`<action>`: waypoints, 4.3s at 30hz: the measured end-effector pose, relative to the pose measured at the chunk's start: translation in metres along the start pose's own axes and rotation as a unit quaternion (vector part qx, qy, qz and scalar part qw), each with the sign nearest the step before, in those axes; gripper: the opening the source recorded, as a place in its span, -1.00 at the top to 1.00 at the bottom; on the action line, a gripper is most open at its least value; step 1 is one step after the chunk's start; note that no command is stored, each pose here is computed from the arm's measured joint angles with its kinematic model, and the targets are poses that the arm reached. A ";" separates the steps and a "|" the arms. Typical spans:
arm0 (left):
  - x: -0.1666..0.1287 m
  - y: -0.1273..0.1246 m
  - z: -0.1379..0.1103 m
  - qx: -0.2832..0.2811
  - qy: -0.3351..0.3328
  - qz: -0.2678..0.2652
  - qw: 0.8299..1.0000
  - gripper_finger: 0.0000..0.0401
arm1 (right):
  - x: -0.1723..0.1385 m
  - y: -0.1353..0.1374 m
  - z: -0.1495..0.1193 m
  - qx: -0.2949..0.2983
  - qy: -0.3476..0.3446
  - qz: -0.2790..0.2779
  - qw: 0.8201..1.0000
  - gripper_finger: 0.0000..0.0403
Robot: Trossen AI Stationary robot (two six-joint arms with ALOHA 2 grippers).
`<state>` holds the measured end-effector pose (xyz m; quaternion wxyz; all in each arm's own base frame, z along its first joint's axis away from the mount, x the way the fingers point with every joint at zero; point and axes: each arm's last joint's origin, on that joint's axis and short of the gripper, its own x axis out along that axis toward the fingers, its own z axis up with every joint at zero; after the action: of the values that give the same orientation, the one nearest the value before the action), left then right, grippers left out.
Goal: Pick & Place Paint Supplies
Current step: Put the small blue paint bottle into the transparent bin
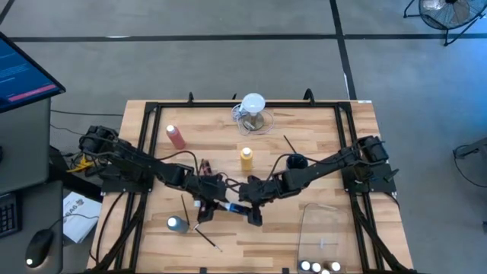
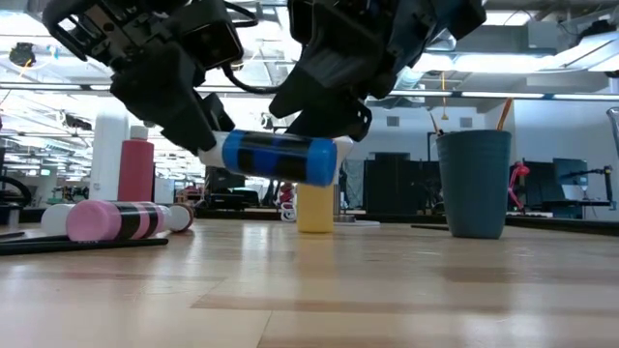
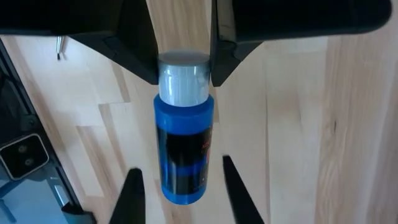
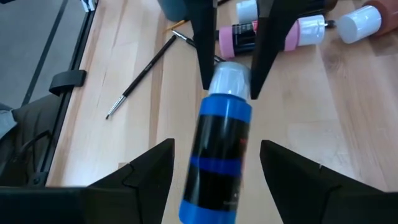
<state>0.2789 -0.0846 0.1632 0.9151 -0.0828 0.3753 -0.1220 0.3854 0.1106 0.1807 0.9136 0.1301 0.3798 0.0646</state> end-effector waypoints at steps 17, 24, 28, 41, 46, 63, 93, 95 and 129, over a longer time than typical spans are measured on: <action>-0.002 -0.004 0.016 0.026 -0.033 0.006 0.999 0.59 | 0.000 0.001 -0.001 0.016 0.011 0.015 1.000 -0.05; -0.002 -0.004 0.016 0.024 -0.034 0.006 0.999 0.59 | 0.000 0.000 -0.002 0.023 0.013 0.014 1.000 0.53; -0.002 -0.004 0.017 0.024 -0.036 0.005 0.999 0.58 | 0.000 0.001 -0.002 0.023 0.013 0.015 1.000 0.55; -0.073 -0.040 0.046 0.128 -0.193 -0.029 0.972 0.32 | -0.032 0.039 0.007 -0.046 -0.046 0.041 0.997 0.55; -0.107 -0.050 0.047 0.171 -0.296 -0.030 0.939 0.35 | -0.069 0.081 0.009 -0.095 -0.128 0.032 0.987 0.55; -0.094 -0.034 0.037 0.162 -0.448 -0.020 0.879 0.36 | -0.122 0.158 -0.042 -0.063 -0.272 -0.168 0.946 0.56; 0.030 -0.025 0.071 0.170 -0.511 -0.093 0.838 0.35 | -0.107 0.181 -0.140 0.004 -0.411 -0.295 0.863 0.56; 0.025 -0.021 0.077 0.158 -0.554 -0.113 0.809 0.35 | -0.104 0.178 -0.134 -0.001 -0.408 -0.307 0.860 0.56; 0.023 -0.044 0.051 0.163 -0.508 -0.197 0.823 0.35 | -0.151 0.237 0.013 -0.306 -0.374 -0.014 0.876 0.57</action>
<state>0.3238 -0.1299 0.1941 0.9329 -0.0549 -0.1924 -0.2995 0.2844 0.3023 0.3599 0.9826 -0.1464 -0.0269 0.1114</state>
